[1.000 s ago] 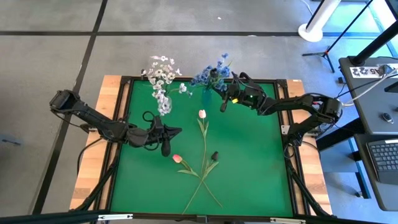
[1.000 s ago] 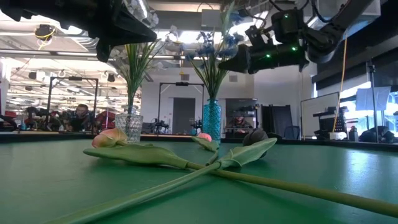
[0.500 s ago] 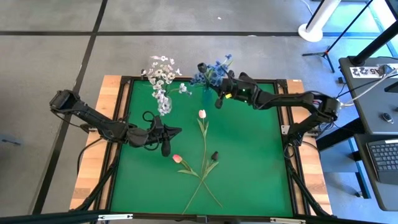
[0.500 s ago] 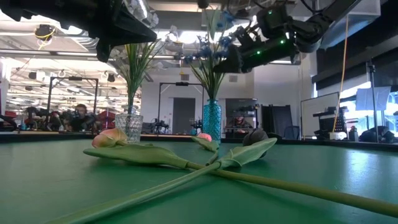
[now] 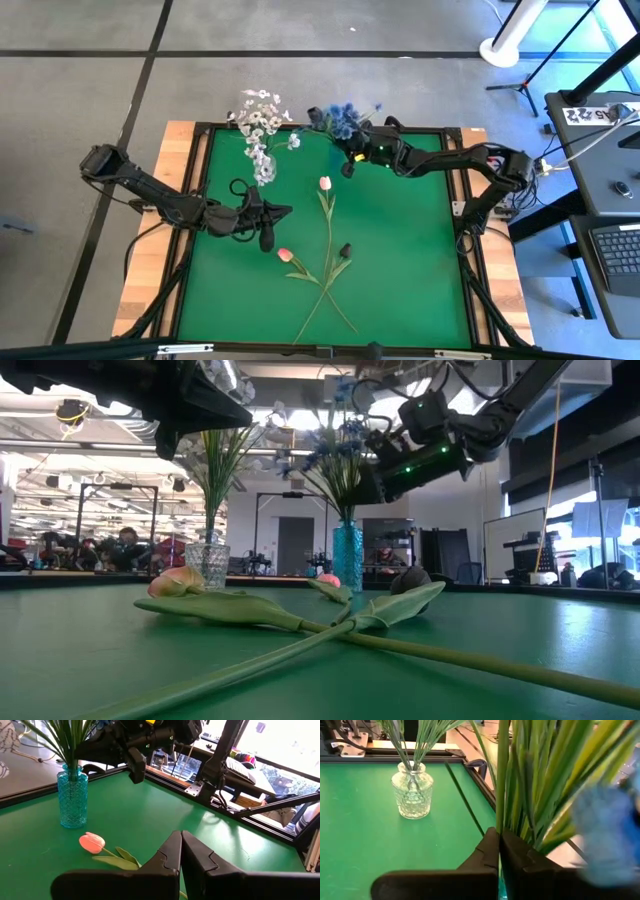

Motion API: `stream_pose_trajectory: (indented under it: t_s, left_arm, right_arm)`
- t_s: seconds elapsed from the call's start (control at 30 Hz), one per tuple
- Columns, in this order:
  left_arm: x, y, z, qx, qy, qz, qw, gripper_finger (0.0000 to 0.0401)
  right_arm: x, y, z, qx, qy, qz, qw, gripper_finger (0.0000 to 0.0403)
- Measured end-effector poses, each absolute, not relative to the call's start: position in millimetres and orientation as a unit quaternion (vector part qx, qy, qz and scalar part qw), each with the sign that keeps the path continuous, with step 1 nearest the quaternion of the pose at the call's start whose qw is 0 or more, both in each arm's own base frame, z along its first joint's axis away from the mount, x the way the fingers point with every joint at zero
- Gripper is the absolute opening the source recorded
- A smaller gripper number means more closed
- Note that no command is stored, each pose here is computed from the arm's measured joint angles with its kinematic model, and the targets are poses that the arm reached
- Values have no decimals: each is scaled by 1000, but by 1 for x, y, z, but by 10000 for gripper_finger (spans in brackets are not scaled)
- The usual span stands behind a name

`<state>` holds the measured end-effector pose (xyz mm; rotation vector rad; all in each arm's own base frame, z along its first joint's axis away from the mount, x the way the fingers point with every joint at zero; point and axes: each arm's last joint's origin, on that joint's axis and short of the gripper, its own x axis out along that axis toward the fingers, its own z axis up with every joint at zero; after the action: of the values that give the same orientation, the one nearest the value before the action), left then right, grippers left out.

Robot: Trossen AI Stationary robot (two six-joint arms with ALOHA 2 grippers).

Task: Sort flowers into vase by color
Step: Put the left black flower into the blue vase

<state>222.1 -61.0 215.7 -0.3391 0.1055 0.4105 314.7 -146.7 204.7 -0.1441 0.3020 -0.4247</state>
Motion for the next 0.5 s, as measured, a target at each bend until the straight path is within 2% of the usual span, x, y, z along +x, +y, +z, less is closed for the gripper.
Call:
stream_pose_trajectory:
  t_s: [0.3,0.5]
  left_arm:
    - [222,-61,216,-168,52,202,963,0]
    - [222,-61,216,-168,52,202,963,0]
  right_arm:
    - [314,-147,204,-72,154,-220,961,3]
    - [309,-144,211,-71,163,-214,960,46]
